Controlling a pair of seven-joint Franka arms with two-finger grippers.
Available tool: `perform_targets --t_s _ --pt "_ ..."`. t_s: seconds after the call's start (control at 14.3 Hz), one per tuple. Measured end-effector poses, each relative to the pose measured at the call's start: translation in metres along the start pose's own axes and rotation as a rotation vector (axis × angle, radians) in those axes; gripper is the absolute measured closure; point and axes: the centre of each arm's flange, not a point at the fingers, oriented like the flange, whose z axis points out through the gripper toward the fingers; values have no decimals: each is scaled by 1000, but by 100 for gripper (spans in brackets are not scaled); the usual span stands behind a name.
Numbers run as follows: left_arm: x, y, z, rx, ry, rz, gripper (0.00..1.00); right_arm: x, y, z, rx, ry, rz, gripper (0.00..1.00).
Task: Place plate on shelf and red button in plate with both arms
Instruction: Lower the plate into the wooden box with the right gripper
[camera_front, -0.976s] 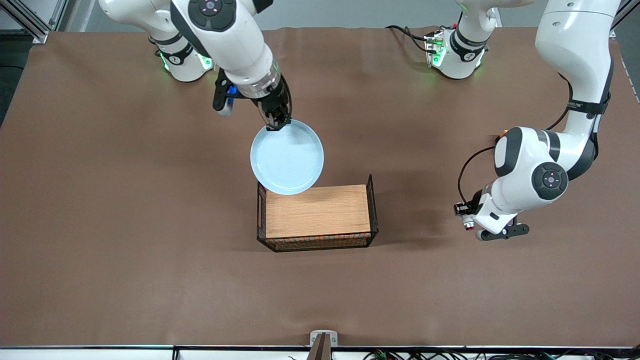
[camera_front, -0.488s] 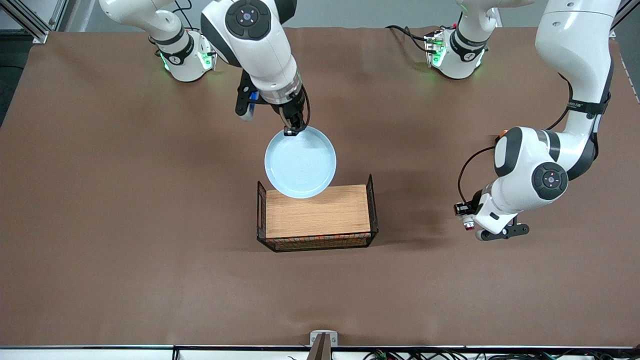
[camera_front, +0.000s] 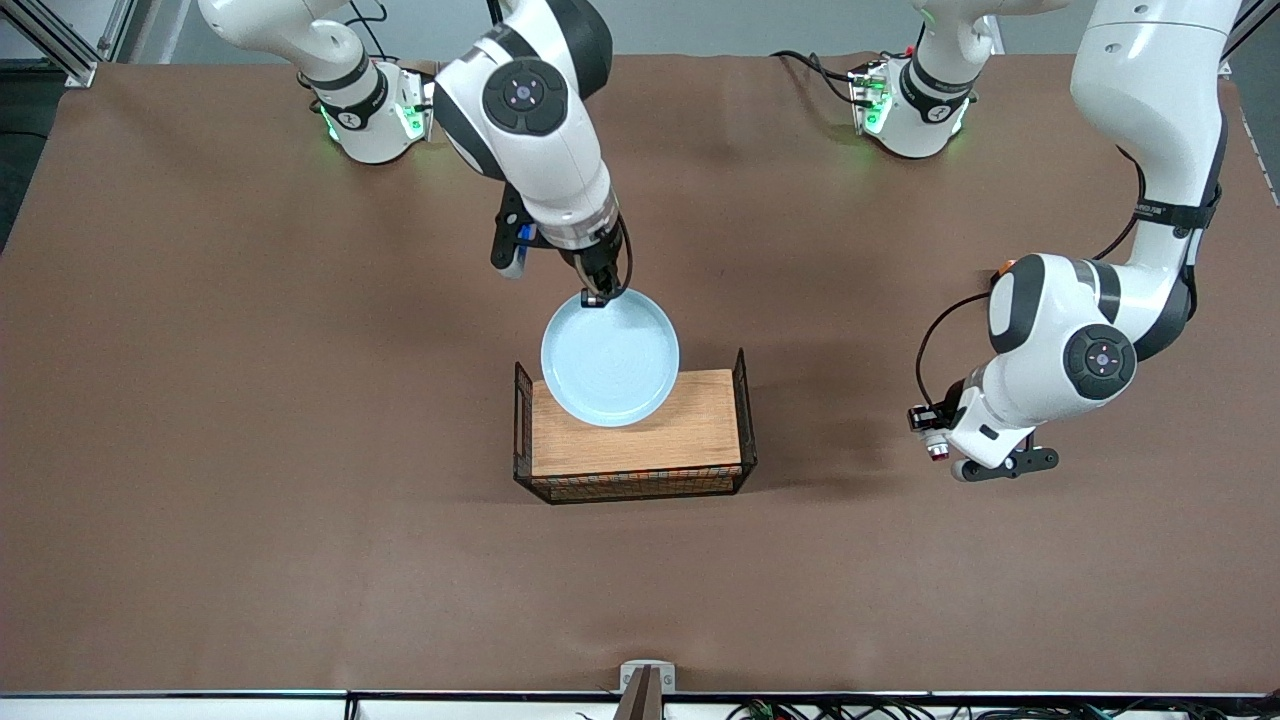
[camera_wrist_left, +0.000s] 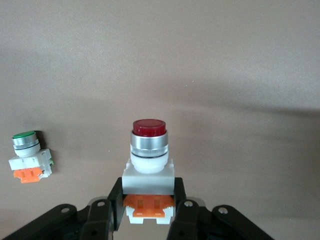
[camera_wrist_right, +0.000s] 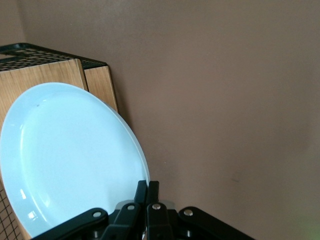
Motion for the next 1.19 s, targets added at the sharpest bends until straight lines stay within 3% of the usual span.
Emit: perform_targets --t_s 1.19 --pt "0 0 0 0 0 0 59 -2 -27 49 38 27 6 98"
